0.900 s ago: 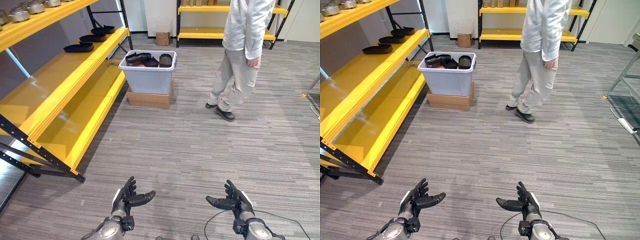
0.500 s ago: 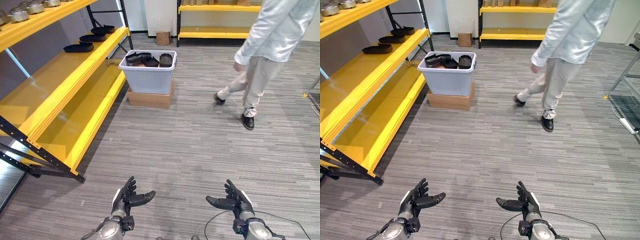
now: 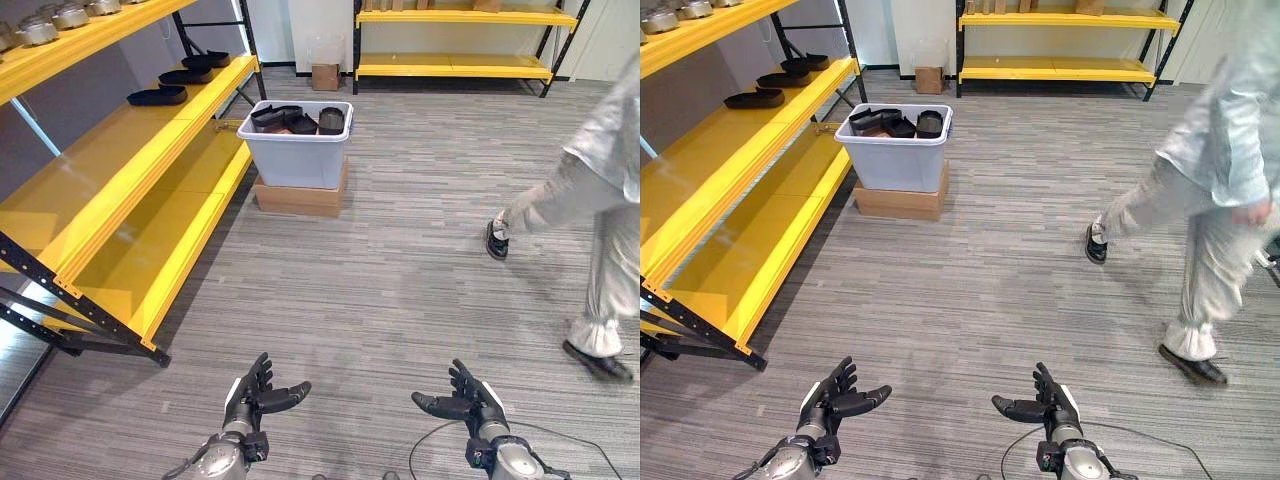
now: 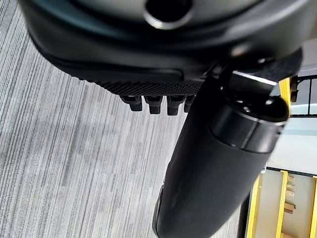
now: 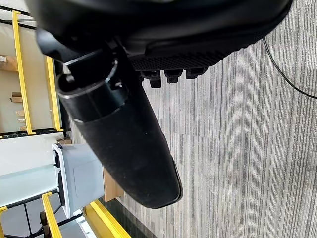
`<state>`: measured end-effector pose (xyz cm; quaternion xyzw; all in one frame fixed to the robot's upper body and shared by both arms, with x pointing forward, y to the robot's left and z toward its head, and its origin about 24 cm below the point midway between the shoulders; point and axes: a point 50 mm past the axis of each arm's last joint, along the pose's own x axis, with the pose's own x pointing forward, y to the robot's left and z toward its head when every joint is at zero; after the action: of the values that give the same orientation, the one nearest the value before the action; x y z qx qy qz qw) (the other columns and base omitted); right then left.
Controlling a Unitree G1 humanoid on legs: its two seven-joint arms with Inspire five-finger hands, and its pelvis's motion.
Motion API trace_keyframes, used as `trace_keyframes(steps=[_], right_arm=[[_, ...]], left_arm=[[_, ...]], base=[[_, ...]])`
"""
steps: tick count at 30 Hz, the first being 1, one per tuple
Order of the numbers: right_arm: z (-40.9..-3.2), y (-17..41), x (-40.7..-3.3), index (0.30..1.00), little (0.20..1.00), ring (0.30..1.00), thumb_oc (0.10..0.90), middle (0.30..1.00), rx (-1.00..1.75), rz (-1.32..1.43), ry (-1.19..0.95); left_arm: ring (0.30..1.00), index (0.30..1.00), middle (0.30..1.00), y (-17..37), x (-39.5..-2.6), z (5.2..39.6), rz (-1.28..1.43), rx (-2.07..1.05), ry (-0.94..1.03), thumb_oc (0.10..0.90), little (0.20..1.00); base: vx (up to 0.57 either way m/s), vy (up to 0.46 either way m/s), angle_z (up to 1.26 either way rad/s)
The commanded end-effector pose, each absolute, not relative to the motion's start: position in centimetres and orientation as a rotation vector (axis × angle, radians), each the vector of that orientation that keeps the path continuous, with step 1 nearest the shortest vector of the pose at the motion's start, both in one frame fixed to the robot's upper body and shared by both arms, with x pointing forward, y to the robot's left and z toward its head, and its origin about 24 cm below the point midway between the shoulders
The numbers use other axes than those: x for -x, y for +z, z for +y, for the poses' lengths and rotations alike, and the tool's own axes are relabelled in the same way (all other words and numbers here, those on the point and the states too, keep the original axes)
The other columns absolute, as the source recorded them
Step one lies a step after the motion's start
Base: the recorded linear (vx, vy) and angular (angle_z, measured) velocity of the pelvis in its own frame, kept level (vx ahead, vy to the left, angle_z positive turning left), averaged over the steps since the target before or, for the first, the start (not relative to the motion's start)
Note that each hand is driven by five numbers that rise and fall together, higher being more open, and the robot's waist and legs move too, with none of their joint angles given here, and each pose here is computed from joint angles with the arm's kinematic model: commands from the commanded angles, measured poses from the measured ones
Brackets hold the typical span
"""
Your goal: Move parts from the plastic box to the shelf.
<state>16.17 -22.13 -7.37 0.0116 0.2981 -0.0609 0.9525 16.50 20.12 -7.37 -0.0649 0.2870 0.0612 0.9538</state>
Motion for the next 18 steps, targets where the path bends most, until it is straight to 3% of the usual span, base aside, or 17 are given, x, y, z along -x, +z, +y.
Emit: trace_keyframes(steps=[1, 18], right_arm=[[-22.00, -4.71, -19.10, 1.000, 1.000, 1.000, 0.900, 1.000, -0.030, 0.419, -0.097], [-22.34, -4.24, -19.67, 1.000, 1.000, 1.000, 0.900, 1.000, -0.036, 0.398, -0.106]], left_arm=[[1.000, 1.000, 1.000, -4.72, -19.75, 21.47, 0.400, 0.143, 0.163, 0.900, 1.000], [1.000, 1.000, 1.000, -4.04, -20.22, 21.87, 0.367, 0.140, 0.168, 0.900, 1.000]], base=[[0.00, 0.000, 0.00], [0.00, 0.000, 0.00]])
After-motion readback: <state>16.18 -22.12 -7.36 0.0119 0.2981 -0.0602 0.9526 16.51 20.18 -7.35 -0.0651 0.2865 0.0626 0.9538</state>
